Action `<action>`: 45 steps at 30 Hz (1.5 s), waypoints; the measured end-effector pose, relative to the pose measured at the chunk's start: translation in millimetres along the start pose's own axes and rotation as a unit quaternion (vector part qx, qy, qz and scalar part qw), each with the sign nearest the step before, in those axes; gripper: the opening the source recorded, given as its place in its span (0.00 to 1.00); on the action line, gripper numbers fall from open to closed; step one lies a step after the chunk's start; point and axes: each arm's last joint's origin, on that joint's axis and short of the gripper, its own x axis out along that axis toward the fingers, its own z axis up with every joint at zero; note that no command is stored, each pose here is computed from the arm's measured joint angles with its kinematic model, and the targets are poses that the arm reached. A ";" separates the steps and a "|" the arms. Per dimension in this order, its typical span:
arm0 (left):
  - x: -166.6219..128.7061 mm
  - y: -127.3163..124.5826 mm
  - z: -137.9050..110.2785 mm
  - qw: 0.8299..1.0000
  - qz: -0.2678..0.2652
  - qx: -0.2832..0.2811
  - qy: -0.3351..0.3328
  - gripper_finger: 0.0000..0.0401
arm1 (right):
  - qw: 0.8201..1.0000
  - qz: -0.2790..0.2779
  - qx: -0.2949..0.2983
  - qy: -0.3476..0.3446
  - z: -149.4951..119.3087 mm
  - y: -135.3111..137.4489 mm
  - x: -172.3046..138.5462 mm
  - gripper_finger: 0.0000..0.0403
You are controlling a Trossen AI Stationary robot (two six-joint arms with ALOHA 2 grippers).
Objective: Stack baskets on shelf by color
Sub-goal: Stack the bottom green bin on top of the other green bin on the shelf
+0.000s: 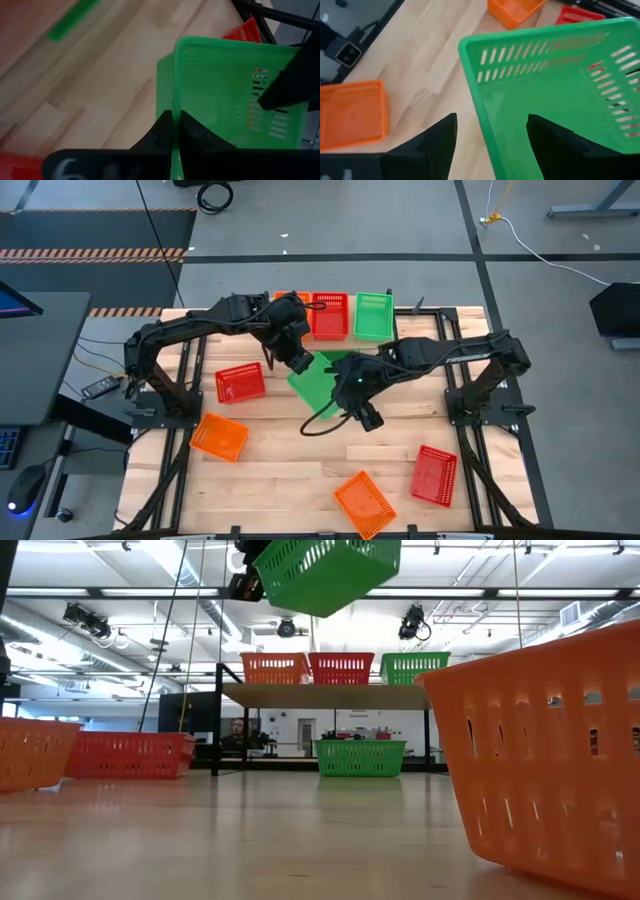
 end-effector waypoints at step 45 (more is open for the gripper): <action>-107.0 -9.6 -15.5 0.964 -0.037 0.124 -0.233 0.34 | 0.984 -0.105 0.135 0.056 -35.6 -35.7 -49.9 0.01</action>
